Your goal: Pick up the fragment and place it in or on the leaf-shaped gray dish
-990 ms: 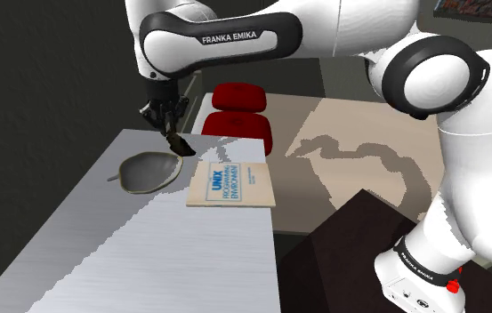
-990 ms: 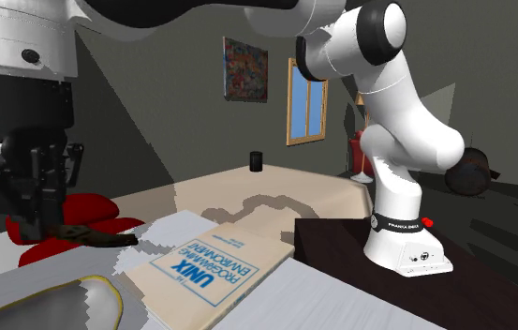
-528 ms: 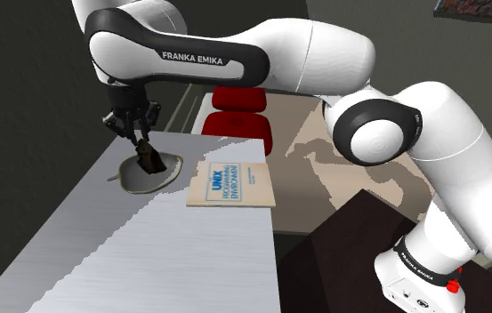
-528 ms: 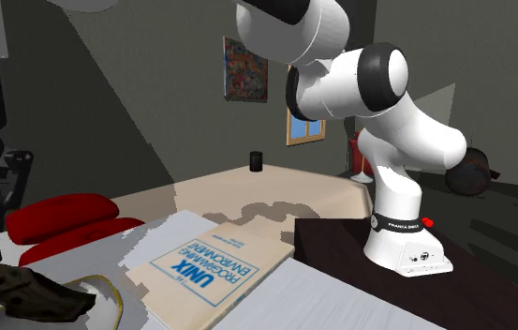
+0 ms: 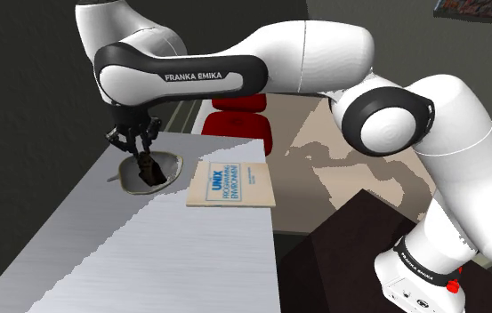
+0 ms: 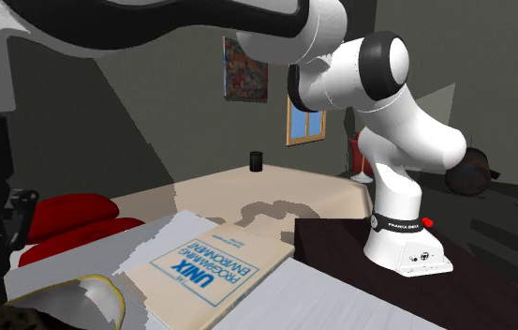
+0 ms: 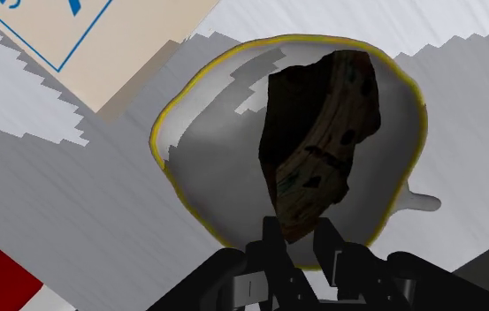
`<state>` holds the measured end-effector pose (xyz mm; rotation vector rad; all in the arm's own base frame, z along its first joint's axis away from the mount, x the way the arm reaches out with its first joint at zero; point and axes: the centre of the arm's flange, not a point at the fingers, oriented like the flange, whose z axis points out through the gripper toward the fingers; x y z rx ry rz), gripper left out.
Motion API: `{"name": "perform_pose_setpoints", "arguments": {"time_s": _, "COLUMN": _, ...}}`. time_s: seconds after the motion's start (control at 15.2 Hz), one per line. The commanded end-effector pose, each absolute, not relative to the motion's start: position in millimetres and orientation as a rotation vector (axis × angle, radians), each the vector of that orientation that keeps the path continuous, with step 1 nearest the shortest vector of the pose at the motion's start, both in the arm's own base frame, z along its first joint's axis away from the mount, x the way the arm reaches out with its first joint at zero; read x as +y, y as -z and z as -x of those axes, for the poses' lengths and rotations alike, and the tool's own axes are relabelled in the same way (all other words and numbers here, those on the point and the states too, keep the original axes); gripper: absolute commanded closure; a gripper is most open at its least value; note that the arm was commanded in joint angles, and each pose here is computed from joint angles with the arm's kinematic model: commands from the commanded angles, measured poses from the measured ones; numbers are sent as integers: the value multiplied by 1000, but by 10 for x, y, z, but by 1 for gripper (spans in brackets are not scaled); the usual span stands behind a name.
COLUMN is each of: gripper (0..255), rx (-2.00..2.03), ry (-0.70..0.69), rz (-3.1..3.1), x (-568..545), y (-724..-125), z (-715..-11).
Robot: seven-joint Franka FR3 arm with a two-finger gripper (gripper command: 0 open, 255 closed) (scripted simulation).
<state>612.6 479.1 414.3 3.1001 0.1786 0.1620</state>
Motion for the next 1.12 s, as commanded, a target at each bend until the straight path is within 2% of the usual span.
{"name": "perform_pose_setpoints", "arguments": {"time_s": 0.0, "gripper": 255, "rx": 179, "ry": -163, "rz": -3100, "x": 4805, "y": -4039, "z": -6121}}
{"name": "perform_pose_setpoints", "arguments": {"time_s": 0.33, "gripper": 255, "rx": 179, "ry": -163, "rz": -3100, "x": 4805, "y": -3779, "z": -6121}}
{"name": "perform_pose_setpoints", "arguments": {"time_s": 0.79, "gripper": 255, "rx": 179, "ry": -163, "rz": -3100, "x": 4805, "y": -3779, "z": -6121}}
{"name": "perform_pose_setpoints", "arguments": {"time_s": 0.86, "gripper": 0, "rx": 179, "ry": -163, "rz": -3100, "x": 4804, "y": -3777, "z": -6116}}
{"name": "perform_pose_setpoints", "arguments": {"time_s": 1.06, "gripper": 0, "rx": 179, "ry": -163, "rz": -3100, "x": 4801, "y": -3775, "z": -6116}}
